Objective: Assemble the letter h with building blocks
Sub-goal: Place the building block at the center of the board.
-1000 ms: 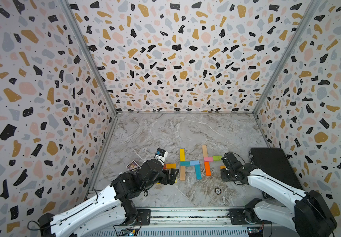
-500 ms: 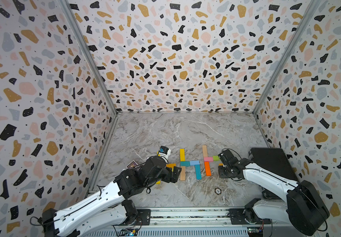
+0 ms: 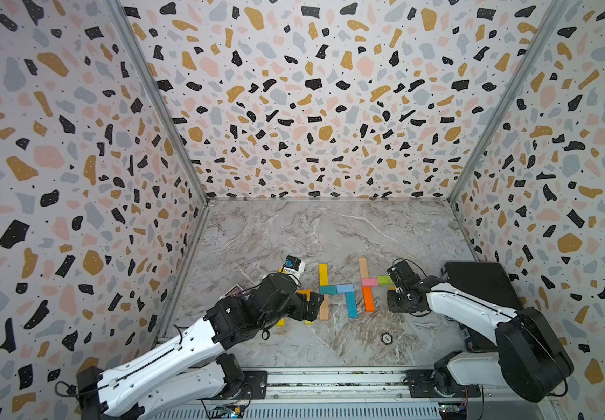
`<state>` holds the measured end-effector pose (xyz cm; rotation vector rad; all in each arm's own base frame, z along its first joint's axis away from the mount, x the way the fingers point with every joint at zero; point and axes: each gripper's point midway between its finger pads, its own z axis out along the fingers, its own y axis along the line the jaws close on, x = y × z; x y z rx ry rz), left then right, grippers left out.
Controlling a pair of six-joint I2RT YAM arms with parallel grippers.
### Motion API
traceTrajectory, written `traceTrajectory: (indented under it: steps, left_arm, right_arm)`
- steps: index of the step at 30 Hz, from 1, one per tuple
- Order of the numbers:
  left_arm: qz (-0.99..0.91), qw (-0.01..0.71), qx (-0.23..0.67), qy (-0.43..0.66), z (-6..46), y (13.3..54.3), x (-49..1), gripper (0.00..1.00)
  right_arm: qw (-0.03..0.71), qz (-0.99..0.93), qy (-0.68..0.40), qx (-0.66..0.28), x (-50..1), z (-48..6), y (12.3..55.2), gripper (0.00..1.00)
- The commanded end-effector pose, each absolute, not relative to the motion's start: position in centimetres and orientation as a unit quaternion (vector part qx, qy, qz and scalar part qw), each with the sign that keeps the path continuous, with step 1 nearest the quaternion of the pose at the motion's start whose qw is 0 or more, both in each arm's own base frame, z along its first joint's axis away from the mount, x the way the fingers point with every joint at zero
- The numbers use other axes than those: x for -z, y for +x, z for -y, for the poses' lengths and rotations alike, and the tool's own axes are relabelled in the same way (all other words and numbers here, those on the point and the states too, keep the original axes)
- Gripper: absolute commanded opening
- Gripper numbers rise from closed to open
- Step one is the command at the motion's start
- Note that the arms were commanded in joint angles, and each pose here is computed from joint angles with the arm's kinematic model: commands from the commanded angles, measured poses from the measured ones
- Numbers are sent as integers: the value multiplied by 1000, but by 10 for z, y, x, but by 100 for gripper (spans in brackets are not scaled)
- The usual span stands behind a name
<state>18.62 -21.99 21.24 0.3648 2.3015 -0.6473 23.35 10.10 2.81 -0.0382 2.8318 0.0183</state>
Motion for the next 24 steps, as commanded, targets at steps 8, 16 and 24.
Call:
traceTrajectory:
  steps: [8,16,24]
  left_arm:
    - [-878,374,262,142,224,192,-231,99]
    - [-879,372,262,143,224,192,-230,99]
    - [-878,371,264,143,224,191,-230,99]
  right_arm:
    - [141,-989,-27,-19,-26,-105,231,22]
    - [137,-990,-21,-8,-24,-101,233,23]
    - [136,-990,-16,-12,-23,-101,236,25]
